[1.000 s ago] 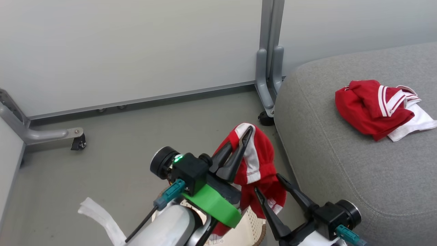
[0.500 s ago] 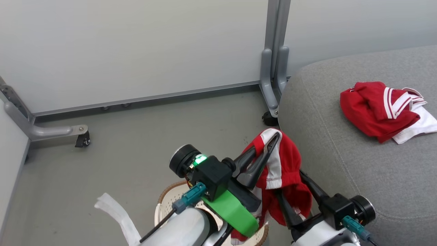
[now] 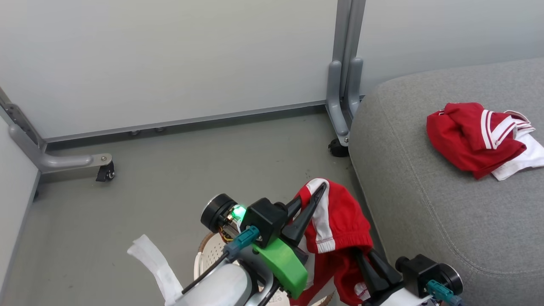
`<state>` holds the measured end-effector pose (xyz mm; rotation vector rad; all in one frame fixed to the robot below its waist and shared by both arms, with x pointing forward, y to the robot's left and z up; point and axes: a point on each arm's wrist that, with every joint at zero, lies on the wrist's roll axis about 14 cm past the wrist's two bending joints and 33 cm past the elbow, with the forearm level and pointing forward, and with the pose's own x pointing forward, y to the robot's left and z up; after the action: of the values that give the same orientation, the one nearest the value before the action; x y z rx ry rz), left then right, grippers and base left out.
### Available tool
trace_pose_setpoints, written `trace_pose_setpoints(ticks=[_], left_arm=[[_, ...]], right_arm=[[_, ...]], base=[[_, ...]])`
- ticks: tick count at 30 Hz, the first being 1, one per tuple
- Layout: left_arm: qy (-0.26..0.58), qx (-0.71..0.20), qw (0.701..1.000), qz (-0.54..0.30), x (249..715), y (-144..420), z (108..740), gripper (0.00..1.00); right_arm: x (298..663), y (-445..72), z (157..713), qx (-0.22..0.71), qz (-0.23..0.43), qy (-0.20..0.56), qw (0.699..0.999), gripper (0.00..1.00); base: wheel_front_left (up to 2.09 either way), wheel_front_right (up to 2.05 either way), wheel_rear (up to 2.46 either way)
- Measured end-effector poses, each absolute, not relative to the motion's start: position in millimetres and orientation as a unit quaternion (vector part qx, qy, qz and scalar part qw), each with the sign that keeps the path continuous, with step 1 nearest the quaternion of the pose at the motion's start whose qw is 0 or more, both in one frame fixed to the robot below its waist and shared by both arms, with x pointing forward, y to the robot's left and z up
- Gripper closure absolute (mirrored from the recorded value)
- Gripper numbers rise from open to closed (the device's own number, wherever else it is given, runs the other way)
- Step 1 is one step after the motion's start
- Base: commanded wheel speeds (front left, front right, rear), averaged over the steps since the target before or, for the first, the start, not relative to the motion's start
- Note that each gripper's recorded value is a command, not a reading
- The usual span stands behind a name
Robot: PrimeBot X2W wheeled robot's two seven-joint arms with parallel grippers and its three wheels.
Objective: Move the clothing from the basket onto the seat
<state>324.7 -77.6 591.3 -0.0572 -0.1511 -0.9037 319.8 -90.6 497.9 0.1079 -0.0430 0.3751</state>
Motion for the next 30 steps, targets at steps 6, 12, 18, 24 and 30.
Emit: trace_pose_setpoints(ticks=[6, 12, 18, 24, 30], left_arm=[[-0.04, -0.019, 0.897, -0.439, 324, -78, 575, 0.11], [-0.014, -0.012, 0.899, -0.438, 325, -77, 563, 0.0], [-0.008, -0.012, 0.901, -0.433, 327, -73, 560, 0.0], [-0.007, -0.013, 0.903, -0.43, 328, -72, 560, 0.0], [-0.007, -0.012, 0.904, -0.427, 332, -70, 558, 0.0]], right_arm=[[318, -92, 497, 0.069, 0.182, -0.018, 0.981, 1.0], [327, -113, 503, 0.08, 0.143, -0.03, 0.986, 1.0], [332, -123, 506, 0.078, 0.124, -0.036, 0.989, 1.0], [334, -130, 507, 0.077, 0.108, -0.039, 0.99, 1.0], [334, -140, 508, 0.079, 0.09, -0.043, 0.992, 1.0]], base=[[0.0, 0.0, 0.0], [0.0, 0.0, 0.0], [0.0, 0.0, 0.0], [0.0, 0.0, 0.0], [0.0, 0.0, 0.0]])
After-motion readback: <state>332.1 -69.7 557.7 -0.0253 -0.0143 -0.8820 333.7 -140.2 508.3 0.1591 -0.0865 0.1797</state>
